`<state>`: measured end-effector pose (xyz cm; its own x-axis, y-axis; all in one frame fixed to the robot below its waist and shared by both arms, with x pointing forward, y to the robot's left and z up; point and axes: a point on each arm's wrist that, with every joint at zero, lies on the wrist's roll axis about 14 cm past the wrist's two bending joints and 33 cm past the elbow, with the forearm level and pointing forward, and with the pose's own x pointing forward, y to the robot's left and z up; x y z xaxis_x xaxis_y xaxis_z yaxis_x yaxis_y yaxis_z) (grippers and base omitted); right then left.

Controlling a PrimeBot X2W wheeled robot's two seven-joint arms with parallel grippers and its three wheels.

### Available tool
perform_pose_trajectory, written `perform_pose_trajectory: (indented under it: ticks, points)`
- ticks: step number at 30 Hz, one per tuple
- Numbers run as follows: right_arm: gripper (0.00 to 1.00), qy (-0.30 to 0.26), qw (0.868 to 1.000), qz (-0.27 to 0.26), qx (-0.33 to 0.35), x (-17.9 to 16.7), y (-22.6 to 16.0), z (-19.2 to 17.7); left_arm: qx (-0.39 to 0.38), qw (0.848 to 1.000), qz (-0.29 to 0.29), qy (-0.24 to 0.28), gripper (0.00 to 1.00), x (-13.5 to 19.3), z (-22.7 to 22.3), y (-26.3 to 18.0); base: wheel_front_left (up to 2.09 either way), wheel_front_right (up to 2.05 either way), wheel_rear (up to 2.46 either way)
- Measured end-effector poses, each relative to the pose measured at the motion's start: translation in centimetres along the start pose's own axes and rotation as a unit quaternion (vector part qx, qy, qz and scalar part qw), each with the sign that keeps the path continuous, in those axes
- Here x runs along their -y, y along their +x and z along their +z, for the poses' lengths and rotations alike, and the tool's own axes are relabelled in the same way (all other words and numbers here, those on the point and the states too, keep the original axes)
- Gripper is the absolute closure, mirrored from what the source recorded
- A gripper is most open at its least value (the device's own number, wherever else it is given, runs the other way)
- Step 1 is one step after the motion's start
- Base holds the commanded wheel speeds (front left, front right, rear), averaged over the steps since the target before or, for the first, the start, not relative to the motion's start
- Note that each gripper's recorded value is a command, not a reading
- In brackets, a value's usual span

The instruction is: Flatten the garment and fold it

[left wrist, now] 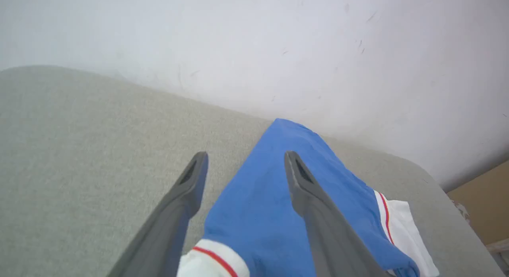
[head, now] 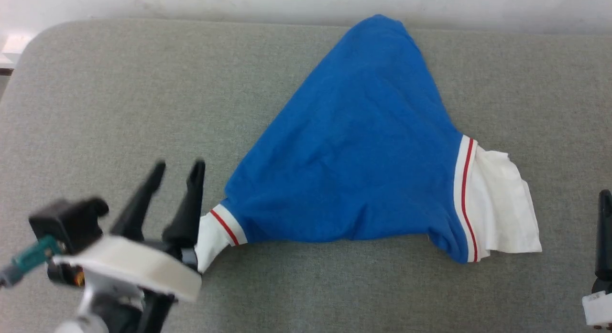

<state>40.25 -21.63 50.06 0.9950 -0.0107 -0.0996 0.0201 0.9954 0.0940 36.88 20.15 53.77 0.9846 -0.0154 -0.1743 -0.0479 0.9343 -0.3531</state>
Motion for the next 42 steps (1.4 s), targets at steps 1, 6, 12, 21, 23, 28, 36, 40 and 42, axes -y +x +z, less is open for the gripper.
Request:
perform_pose_trajectory:
  ticks: [1,6,12,21,23,28,36,40,42]
  points:
    - [0.0,0.0,1.0,-0.001,-0.002,0.1,0.0,-0.1,0.016,1.0,-0.012,0.021,0.0,0.6,1.2,0.6,0.0,0.0,0.0]
    - [0.0,0.002,1.0,-0.002,-0.011,0.1,0.4,-0.9,0.009,0.988,-0.087,0.125,0.0,4.2,1.8,4.7,0.0,0.0,0.0]
    - [0.0,0.001,1.0,-0.019,-0.02,1.1,0.4,-1.5,-0.169,0.942,-0.168,0.238,0.0,6.6,-7.8,8.0,0.0,0.0,0.0]
    - [0.0,-0.004,0.998,-0.048,-0.032,3.0,-0.5,-2.2,-0.323,0.859,-0.183,0.352,0.11,3.7,-15.9,9.2,0.0,0.0,0.0]
    - [0.0,-0.005,0.998,-0.053,-0.036,3.3,-0.5,-2.4,-0.321,0.855,-0.194,0.358,1.0,4.1,-16.1,9.8,0.0,0.0,0.0]
    - [0.0,-0.011,0.997,-0.062,-0.04,3.9,-0.4,-2.7,-0.276,0.882,-0.204,0.323,1.0,5.9,-14.9,11.7,0.0,0.0,0.0]
    - [0.0,-0.01,0.998,-0.044,-0.045,2.8,0.9,-3.1,-0.1,0.926,-0.162,0.325,1.0,7.6,-5.1,18.6,0.0,0.0,0.0]
    - [0.0,-0.015,0.998,-0.041,-0.055,2.5,1.4,-3.7,-0.05,0.931,-0.147,0.332,1.0,7.7,-3.0,21.6,0.0,0.0,0.0]
    - [0.0,-0.016,0.997,-0.041,-0.06,2.5,1.6,-4.1,-0.063,0.929,-0.144,0.335,1.0,7.1,-4.4,22.4,0.0,0.0,0.0]
